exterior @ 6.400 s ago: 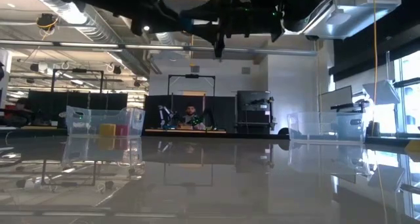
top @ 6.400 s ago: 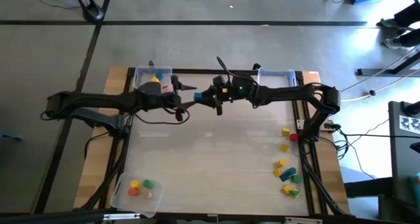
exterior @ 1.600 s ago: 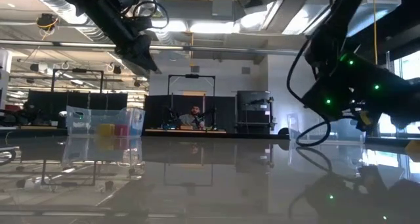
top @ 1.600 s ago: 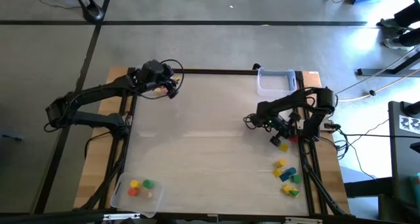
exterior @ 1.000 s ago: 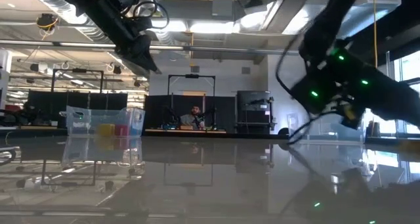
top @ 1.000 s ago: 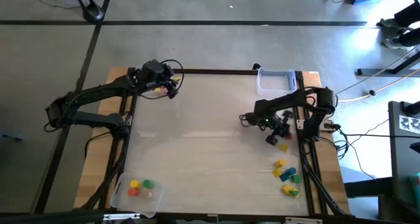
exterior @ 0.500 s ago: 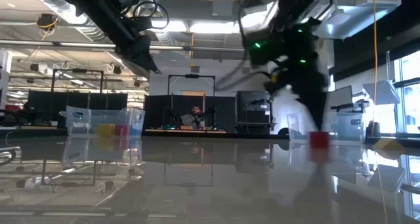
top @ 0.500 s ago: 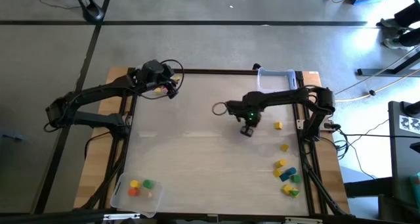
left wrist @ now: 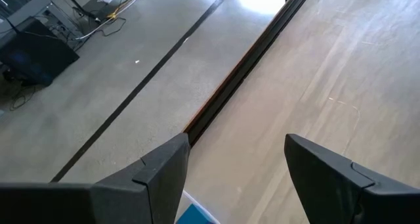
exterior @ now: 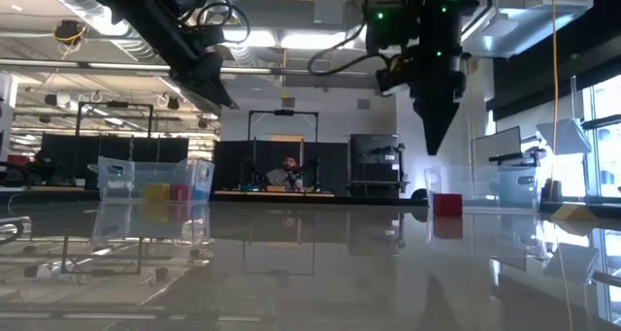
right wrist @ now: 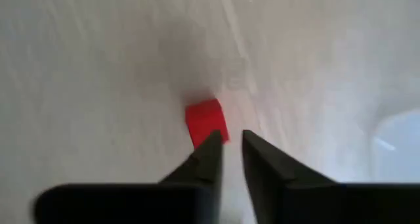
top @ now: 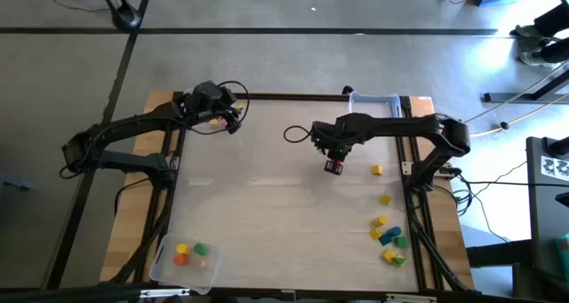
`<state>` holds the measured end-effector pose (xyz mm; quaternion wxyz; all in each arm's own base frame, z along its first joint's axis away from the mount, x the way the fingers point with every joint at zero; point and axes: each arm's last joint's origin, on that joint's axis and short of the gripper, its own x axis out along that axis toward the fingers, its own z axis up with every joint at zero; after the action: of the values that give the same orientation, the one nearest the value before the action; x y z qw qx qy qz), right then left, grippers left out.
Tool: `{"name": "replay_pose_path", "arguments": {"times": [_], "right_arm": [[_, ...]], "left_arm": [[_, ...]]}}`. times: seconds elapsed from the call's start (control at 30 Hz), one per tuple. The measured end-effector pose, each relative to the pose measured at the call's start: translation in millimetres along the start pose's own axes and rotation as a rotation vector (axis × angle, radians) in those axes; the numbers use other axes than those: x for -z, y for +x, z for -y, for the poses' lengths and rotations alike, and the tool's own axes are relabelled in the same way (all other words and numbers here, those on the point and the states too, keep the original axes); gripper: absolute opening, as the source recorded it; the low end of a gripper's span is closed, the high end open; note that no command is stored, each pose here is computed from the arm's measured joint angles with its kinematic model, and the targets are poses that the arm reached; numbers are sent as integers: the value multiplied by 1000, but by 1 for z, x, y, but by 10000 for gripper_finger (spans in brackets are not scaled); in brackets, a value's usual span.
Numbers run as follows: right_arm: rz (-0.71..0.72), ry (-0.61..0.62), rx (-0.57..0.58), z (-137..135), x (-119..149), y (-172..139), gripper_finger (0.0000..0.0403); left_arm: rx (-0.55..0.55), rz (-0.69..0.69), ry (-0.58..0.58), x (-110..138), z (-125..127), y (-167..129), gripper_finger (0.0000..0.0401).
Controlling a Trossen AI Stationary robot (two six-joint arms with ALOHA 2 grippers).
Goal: Sort blocks by size
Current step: Put the right red cube block into the top left transparent bin
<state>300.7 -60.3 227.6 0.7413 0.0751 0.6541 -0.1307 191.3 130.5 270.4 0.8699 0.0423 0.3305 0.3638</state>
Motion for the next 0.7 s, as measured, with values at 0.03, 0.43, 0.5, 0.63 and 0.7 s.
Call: {"name": "replay_pose_path", "arguments": {"times": [0.03, 0.43, 0.5, 0.63, 0.7], "right_arm": [[10, 1, -13, -1, 0, 4, 91], [-32, -53, -44, -3, 21, 45, 290], [-5, -55, -29, -3, 22, 51, 295], [23, -73, -16, -3, 27, 64, 286], [36, -82, -5, -3, 28, 68, 271]], "left_arm": [[0, 0, 0, 0, 0, 0, 239], [-1, 1, 4, 0, 0, 0, 239], [-1, 2, 4, 0, 0, 0, 239], [-1, 2, 6, 0, 0, 0, 239], [-1, 2, 7, 0, 0, 0, 239]]}}
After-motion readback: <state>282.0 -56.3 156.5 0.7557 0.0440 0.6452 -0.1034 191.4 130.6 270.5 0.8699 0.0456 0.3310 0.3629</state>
